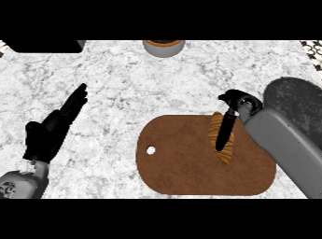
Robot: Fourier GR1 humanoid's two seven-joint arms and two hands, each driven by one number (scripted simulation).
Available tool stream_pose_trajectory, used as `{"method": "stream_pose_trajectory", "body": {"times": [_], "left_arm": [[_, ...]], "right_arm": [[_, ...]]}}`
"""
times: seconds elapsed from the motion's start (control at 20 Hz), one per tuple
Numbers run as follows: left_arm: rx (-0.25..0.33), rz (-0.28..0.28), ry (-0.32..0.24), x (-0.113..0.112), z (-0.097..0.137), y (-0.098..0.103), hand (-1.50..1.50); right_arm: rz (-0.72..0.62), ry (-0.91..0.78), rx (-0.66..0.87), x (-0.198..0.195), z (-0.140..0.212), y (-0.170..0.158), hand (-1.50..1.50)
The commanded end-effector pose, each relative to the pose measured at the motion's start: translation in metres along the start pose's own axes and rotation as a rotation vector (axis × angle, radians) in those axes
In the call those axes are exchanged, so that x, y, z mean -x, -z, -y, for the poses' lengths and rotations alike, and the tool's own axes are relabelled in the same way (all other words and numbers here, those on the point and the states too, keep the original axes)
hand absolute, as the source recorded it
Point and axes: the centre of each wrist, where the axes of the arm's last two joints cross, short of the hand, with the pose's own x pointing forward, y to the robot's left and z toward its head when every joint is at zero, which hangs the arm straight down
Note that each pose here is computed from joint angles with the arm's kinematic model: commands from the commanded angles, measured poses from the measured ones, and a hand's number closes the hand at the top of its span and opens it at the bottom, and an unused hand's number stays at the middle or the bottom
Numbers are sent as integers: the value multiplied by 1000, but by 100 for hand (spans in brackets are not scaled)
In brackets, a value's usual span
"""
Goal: Pick the croissant from the cutting board and place it in the pan
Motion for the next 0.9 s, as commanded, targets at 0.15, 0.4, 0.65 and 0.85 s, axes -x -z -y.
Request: {"method": "stream_pose_trajectory", "body": {"times": [0.15, 0.4, 0.65, 0.85], "left_arm": [[-9, -3, -5, 0, 3, 0, 0], [-6, 10, -4, -2, 5, -1, 0], [4, 13, 2, -3, 12, 11, 0], [-3, -12, 2, 2, -1, 1, 0]], "right_arm": [[-149, -54, -8, -3, -1, -2, -150], [-155, -43, 5, 10, -26, 17, -150], [-68, -117, -58, 2, -51, 26, 150], [-70, -139, -116, -7, -55, 31, 150]]}}
